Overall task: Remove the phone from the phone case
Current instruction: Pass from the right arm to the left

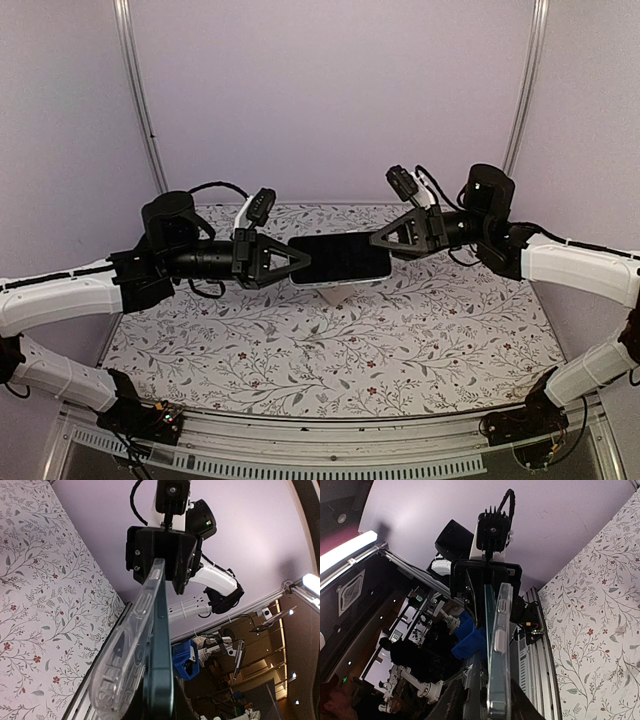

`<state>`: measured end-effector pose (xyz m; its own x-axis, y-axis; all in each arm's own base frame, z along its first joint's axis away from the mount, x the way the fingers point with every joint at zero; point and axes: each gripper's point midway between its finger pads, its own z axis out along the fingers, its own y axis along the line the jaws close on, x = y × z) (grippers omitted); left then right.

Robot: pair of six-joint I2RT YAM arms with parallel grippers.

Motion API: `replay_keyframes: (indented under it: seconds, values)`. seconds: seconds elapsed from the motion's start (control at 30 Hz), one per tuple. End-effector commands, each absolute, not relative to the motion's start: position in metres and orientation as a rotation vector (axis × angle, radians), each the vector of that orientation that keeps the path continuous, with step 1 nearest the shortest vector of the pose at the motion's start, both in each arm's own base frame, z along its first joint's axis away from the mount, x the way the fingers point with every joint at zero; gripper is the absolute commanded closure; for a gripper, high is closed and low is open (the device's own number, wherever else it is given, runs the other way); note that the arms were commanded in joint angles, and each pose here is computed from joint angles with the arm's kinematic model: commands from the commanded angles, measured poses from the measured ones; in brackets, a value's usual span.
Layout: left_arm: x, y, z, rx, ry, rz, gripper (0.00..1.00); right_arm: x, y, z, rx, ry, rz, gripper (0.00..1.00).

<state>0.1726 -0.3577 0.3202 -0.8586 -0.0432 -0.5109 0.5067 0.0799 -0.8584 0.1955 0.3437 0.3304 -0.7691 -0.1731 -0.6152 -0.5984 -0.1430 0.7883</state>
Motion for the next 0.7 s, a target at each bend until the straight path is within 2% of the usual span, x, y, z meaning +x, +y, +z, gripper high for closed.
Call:
replay_keyframes:
  seconds: [0.0, 0.2, 0.57, 0.67]
  values:
    - [0.18, -0.359, 0.345, 0.418, 1.881, -1.817, 1.0, 0.195, 0.347, 0.358, -0.937, 1.689, 1.939, 0.6]
    - [0.185, -0.357, 0.355, 0.404, 1.857, -1.794, 1.0, 0.206, 0.343, 0.37, -0.882, 1.684, 1.886, 0.31]
    - [0.209, -0.339, 0.358, 0.282, 1.893, -1.594, 1.0, 0.245, 0.326, 0.381, -0.672, 1.71, 1.757, 0.03]
    - [0.217, -0.331, 0.362, 0.225, 1.876, -1.561, 1.0, 0.26, 0.318, 0.384, -0.594, 1.707, 1.683, 0.02]
